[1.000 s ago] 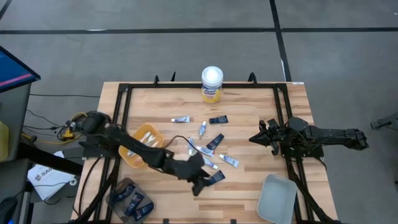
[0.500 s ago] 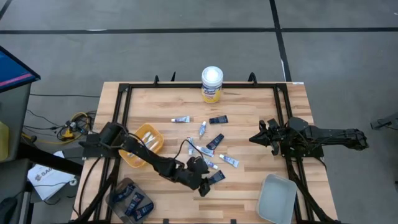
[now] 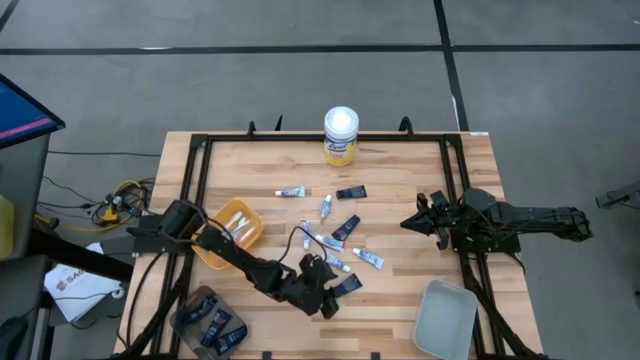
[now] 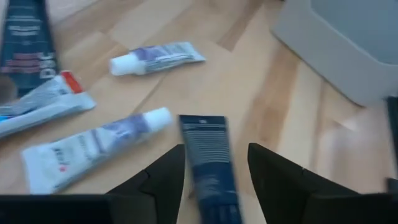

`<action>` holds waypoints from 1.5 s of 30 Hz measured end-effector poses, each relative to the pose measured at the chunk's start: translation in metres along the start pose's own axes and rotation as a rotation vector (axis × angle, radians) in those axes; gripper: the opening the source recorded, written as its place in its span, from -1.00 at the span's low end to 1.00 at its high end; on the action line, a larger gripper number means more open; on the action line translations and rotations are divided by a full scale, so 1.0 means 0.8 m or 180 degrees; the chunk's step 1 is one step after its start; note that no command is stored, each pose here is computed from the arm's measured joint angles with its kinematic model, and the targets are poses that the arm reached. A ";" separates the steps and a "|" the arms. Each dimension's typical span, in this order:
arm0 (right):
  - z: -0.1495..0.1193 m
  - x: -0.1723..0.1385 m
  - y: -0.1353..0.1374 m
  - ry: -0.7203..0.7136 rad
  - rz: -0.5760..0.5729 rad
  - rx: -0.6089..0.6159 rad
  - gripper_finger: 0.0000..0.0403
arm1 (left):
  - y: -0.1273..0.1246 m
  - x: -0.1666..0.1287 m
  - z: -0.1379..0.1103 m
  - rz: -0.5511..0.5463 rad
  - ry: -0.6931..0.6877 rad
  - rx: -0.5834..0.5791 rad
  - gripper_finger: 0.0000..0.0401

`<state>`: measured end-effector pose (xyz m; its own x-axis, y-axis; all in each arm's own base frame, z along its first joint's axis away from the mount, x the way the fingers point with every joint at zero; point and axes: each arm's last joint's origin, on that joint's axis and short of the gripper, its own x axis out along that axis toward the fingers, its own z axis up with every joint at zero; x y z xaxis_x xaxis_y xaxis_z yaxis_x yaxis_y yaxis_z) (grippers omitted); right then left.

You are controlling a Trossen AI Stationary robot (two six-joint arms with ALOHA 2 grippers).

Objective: Pick & Place Travel size toiletries
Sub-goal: Put the blue shave cream into the black transparent bin

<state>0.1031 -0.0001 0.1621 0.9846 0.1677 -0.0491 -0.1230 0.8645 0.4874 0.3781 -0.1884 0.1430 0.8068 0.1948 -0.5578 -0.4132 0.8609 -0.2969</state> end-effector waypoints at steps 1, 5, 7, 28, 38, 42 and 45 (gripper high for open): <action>0.000 0.000 0.000 0.0000 0.0001 0.0000 -1.00 | -0.003 -0.002 0.000 -0.0034 0.0008 0.0003 -0.17; 0.000 0.000 0.000 0.0000 0.0000 0.0000 -1.00 | -0.013 -0.008 -0.002 -0.0121 0.0002 0.0043 -0.22; 0.000 0.000 0.000 0.0000 0.0001 0.0000 -1.00 | -0.016 -0.011 -0.005 -0.0150 0.0017 0.0056 -0.24; 0.000 0.000 0.000 -0.0001 0.0000 0.0000 -1.00 | -0.023 -0.009 -0.002 -0.0652 0.0293 0.0306 0.17; 0.000 0.000 0.000 0.0001 0.0000 0.0000 -1.00 | -0.012 -0.010 -0.007 -0.0039 0.0038 0.0487 0.42; 0.000 0.000 0.000 0.0000 0.0000 0.0000 -1.00 | -0.018 -0.007 -0.018 -0.0053 0.0059 0.0522 0.40; 0.000 0.000 0.000 0.0000 0.0001 0.0000 -1.00 | -0.026 0.001 -0.031 -0.0041 0.0078 0.0683 0.40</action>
<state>0.1030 -0.0001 0.1621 0.9846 0.1679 -0.0488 -0.1233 0.8645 0.4873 0.3774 -0.2177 0.1296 0.7998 0.1738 -0.5746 -0.3012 0.9441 -0.1338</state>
